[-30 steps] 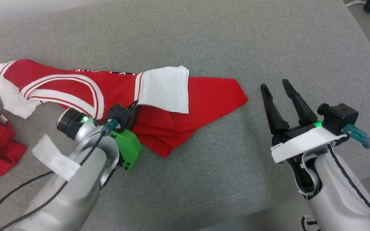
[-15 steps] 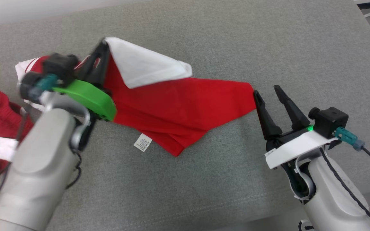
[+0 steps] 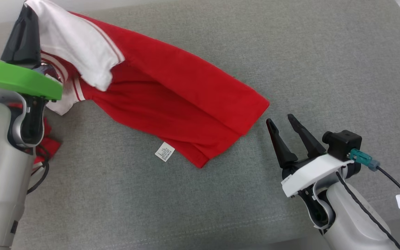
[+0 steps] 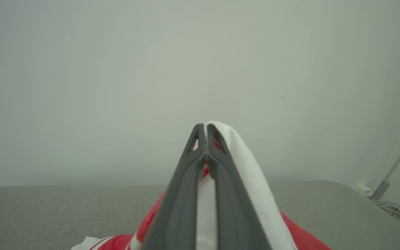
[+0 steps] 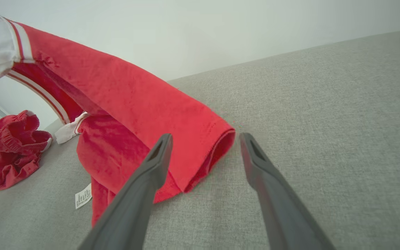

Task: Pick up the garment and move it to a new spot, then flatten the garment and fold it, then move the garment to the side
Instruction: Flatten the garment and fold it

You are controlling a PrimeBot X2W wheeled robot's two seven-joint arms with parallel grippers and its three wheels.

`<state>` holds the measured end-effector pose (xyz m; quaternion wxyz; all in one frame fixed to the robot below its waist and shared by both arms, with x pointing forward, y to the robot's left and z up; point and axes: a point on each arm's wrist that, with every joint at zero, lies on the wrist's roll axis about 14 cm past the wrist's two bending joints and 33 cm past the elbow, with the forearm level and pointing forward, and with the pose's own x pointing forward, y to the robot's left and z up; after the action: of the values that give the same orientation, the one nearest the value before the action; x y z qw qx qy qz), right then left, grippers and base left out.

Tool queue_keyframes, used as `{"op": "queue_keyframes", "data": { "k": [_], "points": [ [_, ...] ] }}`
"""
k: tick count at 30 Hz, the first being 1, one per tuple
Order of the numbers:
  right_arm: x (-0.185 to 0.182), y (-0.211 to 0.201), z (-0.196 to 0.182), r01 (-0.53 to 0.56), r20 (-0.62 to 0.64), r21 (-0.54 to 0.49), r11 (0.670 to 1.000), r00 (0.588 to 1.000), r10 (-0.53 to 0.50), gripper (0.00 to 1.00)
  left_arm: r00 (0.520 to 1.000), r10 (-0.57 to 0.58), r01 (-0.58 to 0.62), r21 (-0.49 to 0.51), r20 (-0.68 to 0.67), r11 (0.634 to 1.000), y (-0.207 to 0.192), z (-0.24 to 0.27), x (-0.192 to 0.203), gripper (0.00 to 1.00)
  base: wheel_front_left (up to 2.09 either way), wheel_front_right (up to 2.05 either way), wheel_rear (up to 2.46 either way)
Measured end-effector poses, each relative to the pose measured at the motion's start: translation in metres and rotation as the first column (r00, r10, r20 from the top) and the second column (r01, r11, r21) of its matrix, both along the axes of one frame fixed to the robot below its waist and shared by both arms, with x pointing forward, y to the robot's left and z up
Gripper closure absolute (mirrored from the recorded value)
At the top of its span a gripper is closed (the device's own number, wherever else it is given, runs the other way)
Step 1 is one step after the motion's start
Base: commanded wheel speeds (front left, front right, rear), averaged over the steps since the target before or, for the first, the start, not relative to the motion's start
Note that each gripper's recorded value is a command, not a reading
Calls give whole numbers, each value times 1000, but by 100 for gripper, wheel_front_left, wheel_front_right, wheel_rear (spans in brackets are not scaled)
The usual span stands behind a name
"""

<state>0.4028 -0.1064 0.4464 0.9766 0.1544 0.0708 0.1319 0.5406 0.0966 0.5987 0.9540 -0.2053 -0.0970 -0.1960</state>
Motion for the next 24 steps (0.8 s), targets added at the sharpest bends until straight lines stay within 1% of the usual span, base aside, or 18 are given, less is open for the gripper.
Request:
{"op": "queue_keyframes", "data": {
  "k": [4, 7, 9, 11, 15, 18, 24],
  "points": [
    [-2, 6, -10, -4, -44, 41, 999, 999, 5, 0, 1000, 19, -19, -7, 0, 1000, 12, 1, -2, 100, 0, 0, 0],
    [-6, 16, -20, 17, -105, 140, 990, 995, -3, 0, 1000, 18, -18, -8, -9, 1000, 15, -3, -5, 100, 0, 0, 0],
    [-8, 23, -24, 44, -152, 226, 973, 988, -9, 0, 1000, 15, -15, -5, -15, 1000, 15, -6, -6, 100, 0, 0, 0],
    [-12, 31, -31, 40, -195, 262, 964, 981, 12, 0, 1000, 11, -11, -1, -21, 1000, 15, -7, -7, 100, 0, 0, 0],
    [-15, 41, -36, 23, -234, 291, 957, 971, 47, 0, 1000, -6, 5, -13, -29, 1000, 13, -8, -10, 100, 0, 0, 0],
    [-11, 45, -35, 22, -238, 318, 948, 970, 57, 0, 1000, -16, 16, -9, -27, 1000, 11, -7, -11, 100, 0, 0, 0],
    [-4, 57, -32, -27, -226, 312, 950, 969, 102, 0, 999, -29, 29, 3, -27, 1000, 11, -7, -14, 100, 0, 0, 0]
  ]
}}
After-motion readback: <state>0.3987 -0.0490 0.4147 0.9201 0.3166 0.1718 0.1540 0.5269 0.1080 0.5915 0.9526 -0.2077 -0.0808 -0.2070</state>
